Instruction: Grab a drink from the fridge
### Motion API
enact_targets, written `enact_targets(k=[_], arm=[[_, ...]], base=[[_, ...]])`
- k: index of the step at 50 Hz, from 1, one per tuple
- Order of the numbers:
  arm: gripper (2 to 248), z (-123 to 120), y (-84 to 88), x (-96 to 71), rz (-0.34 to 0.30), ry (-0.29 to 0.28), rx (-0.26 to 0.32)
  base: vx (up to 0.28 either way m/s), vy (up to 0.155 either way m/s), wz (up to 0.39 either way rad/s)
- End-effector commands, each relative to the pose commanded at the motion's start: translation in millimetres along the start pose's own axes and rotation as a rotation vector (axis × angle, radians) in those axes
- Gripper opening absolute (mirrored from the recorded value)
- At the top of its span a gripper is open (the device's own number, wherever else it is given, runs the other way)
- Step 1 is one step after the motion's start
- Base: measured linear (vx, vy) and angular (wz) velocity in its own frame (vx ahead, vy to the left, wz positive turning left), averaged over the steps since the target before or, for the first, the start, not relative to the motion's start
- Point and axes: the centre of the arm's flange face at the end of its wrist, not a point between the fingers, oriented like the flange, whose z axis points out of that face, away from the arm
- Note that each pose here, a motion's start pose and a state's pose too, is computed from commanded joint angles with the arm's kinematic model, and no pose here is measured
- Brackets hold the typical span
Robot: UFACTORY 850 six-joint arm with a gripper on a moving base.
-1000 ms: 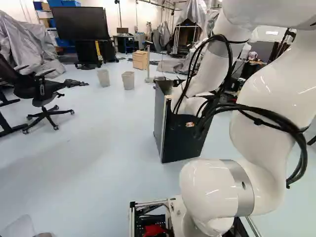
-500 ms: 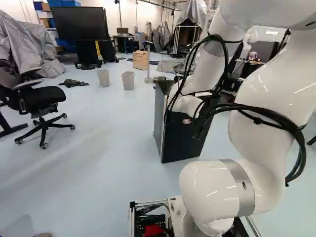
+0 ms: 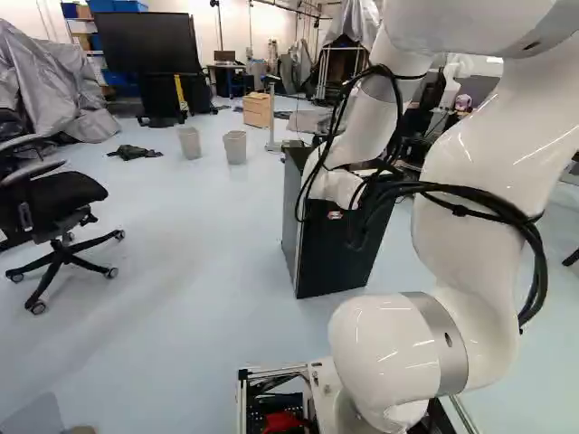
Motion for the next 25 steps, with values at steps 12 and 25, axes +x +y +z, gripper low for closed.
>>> enact_targets(k=[12,25], arm=[[247,10,2.1,5.6,0.003,0.035,-0.008],[247,22,5.0,11.2,0.005,0.073,-0.017]], base=[[0.000,0.000,0.000],[0.000,0.000,0.000]])
